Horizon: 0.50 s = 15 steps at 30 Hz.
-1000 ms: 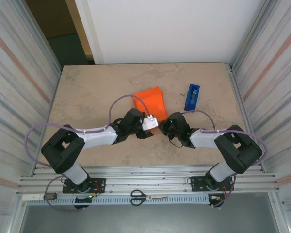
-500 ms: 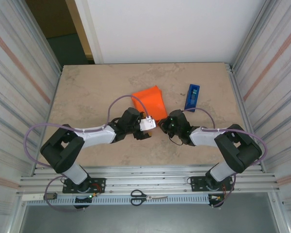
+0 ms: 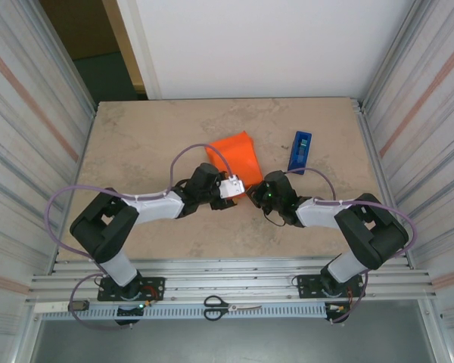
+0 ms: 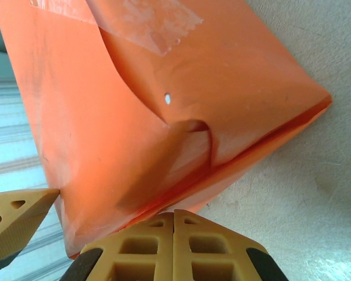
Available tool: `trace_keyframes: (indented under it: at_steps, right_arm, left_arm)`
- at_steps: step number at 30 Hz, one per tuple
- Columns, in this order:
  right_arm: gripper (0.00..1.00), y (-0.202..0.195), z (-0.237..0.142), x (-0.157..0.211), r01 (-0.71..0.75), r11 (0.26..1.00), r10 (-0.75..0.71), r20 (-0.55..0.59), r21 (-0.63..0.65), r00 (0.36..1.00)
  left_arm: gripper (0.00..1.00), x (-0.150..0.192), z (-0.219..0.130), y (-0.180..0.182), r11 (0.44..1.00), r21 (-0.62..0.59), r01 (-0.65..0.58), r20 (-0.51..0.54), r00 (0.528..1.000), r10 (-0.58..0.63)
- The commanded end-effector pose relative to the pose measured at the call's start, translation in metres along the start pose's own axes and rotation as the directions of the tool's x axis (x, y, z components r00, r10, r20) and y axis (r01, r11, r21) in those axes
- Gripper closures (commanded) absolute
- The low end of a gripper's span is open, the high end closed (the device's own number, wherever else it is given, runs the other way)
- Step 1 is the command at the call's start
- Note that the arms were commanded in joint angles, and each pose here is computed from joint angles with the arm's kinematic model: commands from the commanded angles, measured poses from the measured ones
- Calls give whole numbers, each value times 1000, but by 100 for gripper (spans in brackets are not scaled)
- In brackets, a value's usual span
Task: Wrap the gift box in paper
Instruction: Fifth fold the wrapping paper around the gift box.
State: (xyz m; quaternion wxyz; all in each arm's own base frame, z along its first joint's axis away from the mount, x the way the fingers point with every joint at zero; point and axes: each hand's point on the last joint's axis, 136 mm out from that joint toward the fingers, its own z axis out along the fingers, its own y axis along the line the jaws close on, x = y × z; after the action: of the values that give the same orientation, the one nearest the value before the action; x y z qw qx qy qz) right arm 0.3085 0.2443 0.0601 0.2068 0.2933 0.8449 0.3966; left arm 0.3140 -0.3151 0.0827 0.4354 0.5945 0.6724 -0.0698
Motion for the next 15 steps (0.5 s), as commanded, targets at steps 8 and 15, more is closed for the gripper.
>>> trace_keyframes:
  at_steps: [8, 15]
  right_arm:
    - [92, 0, -10, -6, 25, 999, -25, 14, 22, 1000]
    - [93, -17, -10, 6, 22, 998, -20, -28, 61, 999]
  left_arm:
    - [55, 11, 9, -6, 996, 18, 91, -52, 995, -90]
    - [56, 17, 17, -17, 994, 26, 106, -95, 990, -103]
